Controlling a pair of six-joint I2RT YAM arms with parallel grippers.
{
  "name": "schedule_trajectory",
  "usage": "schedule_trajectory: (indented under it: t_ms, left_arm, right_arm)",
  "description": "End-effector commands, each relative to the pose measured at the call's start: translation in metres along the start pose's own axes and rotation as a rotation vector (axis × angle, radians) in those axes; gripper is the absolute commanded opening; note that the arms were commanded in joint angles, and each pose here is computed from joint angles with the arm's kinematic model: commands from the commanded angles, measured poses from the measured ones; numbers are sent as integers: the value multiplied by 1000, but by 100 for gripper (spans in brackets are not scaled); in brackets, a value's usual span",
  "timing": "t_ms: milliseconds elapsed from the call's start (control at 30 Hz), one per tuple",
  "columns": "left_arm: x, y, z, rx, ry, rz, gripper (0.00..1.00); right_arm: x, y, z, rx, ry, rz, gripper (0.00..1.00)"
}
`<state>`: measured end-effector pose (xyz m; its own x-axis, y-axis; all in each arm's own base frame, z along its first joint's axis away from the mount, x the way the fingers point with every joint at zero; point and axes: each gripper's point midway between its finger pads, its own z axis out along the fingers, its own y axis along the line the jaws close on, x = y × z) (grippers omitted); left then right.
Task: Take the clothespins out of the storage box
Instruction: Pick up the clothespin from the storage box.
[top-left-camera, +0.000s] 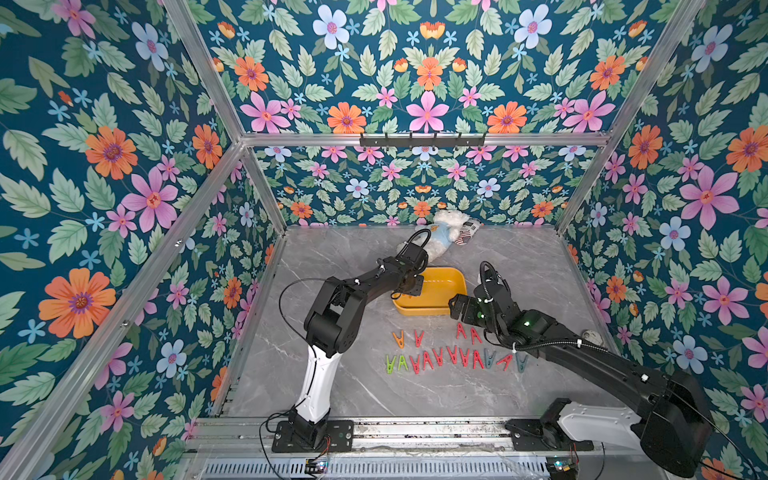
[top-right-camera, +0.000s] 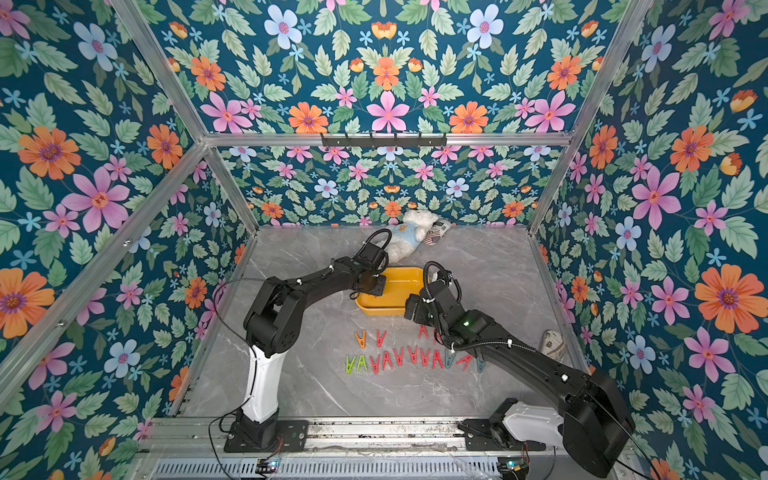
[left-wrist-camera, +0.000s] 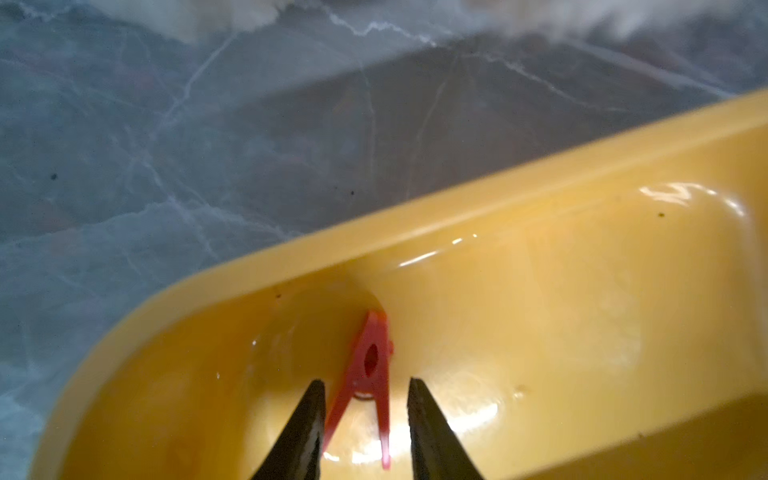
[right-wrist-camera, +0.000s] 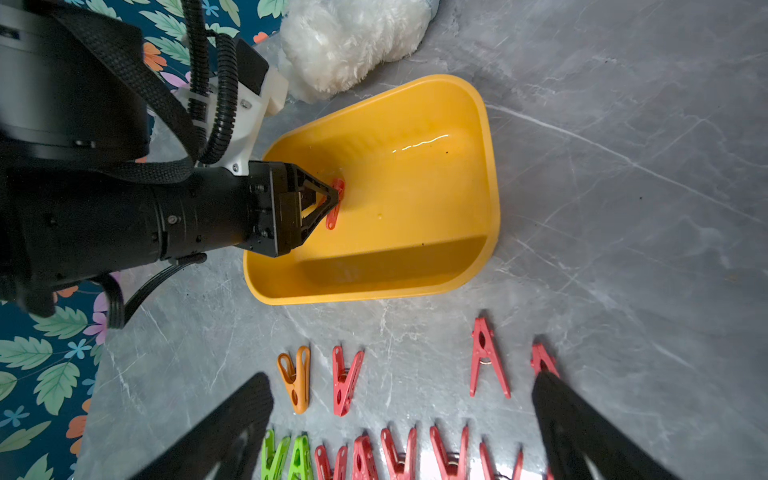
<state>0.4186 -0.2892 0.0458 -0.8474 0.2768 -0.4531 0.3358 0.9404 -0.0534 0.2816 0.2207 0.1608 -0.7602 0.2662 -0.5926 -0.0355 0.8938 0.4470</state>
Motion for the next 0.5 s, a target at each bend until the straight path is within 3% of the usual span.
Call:
schedule_trajectory:
  t_ms: [0,233,467]
  left_arm:
    - [-5,-2,-6,6,-22,10,37]
    - [-1,3,-11,-20,-13,-19,35]
    - [12,2,3,-16,39,-20,25]
  right_arm:
    - [-3,5,1,-18,-10,19,99]
    - [-3,7,3,-23,-6,19,99]
    - [-3,7,3,-20,-4,20,99]
